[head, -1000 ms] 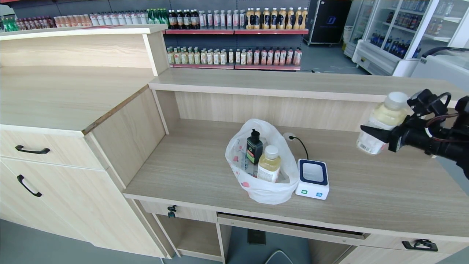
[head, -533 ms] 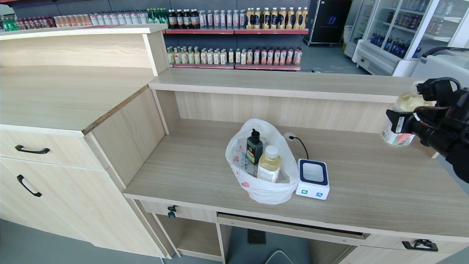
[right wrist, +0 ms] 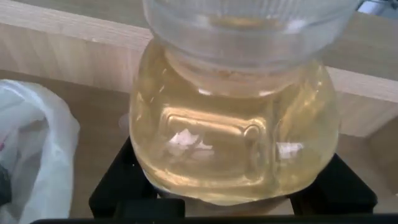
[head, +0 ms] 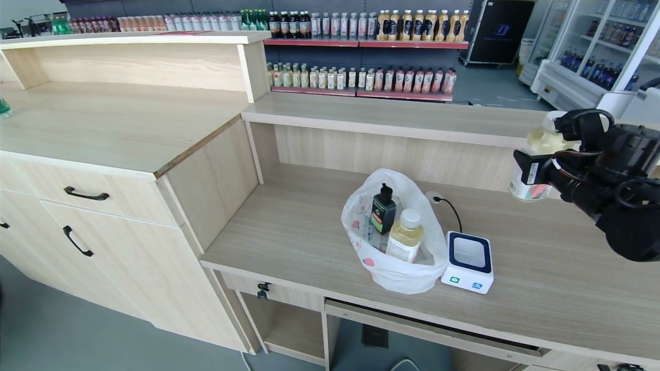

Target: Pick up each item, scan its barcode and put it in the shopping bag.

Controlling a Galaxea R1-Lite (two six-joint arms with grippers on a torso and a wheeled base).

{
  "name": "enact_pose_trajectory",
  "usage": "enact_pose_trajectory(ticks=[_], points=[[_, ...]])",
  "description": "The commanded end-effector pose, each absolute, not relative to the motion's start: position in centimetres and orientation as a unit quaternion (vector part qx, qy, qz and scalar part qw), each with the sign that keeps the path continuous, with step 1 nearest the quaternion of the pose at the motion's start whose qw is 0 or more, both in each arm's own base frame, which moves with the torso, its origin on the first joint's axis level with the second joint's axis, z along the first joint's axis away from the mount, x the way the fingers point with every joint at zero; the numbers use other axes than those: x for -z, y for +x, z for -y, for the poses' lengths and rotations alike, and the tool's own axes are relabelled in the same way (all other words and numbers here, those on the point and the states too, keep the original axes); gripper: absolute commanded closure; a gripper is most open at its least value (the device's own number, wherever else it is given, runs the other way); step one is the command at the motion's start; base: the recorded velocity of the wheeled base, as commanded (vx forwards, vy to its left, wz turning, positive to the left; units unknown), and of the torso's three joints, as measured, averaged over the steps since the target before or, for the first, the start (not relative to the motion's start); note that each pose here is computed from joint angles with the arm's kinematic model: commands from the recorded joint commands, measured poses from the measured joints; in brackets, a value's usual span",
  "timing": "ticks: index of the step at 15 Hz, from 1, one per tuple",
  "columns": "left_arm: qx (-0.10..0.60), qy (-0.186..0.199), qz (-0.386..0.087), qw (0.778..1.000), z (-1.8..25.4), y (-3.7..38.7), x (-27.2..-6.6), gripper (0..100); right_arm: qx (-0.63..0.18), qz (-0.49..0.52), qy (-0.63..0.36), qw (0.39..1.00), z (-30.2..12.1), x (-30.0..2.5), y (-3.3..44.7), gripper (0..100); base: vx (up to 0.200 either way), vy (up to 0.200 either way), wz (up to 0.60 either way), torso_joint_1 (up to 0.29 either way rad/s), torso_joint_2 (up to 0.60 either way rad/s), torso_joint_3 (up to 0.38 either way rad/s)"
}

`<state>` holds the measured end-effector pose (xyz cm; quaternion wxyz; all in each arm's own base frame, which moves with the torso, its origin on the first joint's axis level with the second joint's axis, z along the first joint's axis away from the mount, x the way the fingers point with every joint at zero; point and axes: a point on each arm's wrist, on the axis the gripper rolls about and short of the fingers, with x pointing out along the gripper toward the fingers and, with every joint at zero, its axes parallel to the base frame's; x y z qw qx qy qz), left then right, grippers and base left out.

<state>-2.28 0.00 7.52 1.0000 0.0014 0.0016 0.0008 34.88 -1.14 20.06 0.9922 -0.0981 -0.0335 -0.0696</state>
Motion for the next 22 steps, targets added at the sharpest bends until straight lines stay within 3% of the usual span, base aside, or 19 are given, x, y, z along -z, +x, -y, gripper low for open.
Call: enact_pose_trajectory(ticks=[1, 5, 12, 22], points=[[-0.001, 0.002, -0.002, 1.0, 0.0, -2.3, -7.5, 0, 0.06, 0.038, -0.09, 0.993, 0.5, -20.1, 35.1, 100, 0.0, 0.0, 0.0, 0.0, 0.0, 0.0], [-0.001, 0.002, -0.002, 1.0, 0.0, -2.3, -7.5, 0, -0.042, 0.046, -0.026, 0.998, -1.2, -18.6, 37.3, 100, 0.0, 0.0, 0.0, 0.0, 0.0, 0.0], [-0.001, 0.002, -0.002, 1.0, 0.0, -2.3, -7.5, 0, -0.086, 0.016, -0.003, 0.996, -3.4, -13.5, 41.2, 100, 0.0, 0.0, 0.0, 0.0, 0.0, 0.0], [-0.001, 0.002, -0.002, 1.0, 0.0, -2.3, -7.5, 0, -0.181, 0.007, 0.006, 0.983, -5.4, -11.4, 43.3, 100, 0.0, 0.0, 0.0, 0.0, 0.0, 0.0]])
